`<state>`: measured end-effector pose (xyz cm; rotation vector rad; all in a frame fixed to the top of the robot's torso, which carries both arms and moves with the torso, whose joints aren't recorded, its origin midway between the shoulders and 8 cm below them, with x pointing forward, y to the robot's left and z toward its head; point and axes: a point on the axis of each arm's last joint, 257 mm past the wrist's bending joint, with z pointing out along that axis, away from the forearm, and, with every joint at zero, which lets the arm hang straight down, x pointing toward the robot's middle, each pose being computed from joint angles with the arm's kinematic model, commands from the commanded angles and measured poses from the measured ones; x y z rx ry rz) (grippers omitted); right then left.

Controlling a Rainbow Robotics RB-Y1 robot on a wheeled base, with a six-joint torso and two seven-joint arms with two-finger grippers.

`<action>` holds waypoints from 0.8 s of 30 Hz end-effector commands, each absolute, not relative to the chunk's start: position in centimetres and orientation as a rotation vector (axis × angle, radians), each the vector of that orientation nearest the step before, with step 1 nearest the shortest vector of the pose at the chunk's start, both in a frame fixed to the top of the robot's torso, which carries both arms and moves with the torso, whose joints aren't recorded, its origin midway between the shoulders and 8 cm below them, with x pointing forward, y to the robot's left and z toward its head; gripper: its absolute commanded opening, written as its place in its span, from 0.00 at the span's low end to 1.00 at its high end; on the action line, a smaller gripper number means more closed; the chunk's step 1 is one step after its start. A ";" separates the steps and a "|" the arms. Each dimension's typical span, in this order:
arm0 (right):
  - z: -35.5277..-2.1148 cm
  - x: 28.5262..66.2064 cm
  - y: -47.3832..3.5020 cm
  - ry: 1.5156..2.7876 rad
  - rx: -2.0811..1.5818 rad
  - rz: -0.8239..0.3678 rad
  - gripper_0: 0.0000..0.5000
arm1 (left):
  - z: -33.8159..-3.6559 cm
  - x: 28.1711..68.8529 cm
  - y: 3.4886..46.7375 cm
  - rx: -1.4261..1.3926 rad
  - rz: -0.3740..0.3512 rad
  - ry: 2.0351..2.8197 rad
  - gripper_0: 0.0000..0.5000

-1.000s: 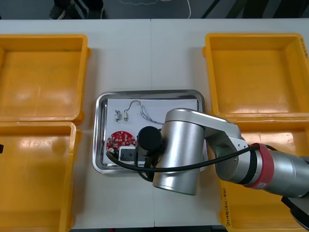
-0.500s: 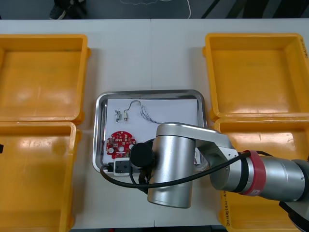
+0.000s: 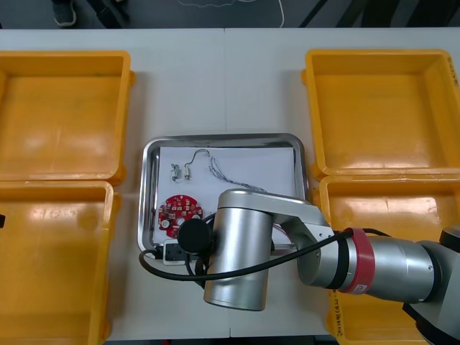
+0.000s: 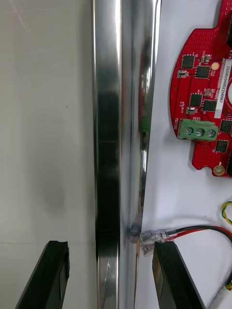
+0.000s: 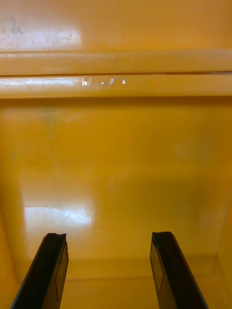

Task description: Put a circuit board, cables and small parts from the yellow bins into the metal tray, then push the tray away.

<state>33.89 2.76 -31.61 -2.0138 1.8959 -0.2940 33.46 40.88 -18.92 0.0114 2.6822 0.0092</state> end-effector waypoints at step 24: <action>-31.3 34.2 4.9 1.826 -2.036 -0.338 0.00 | -17.9 34.5 40.5 0.128 0.036 2.638 1.00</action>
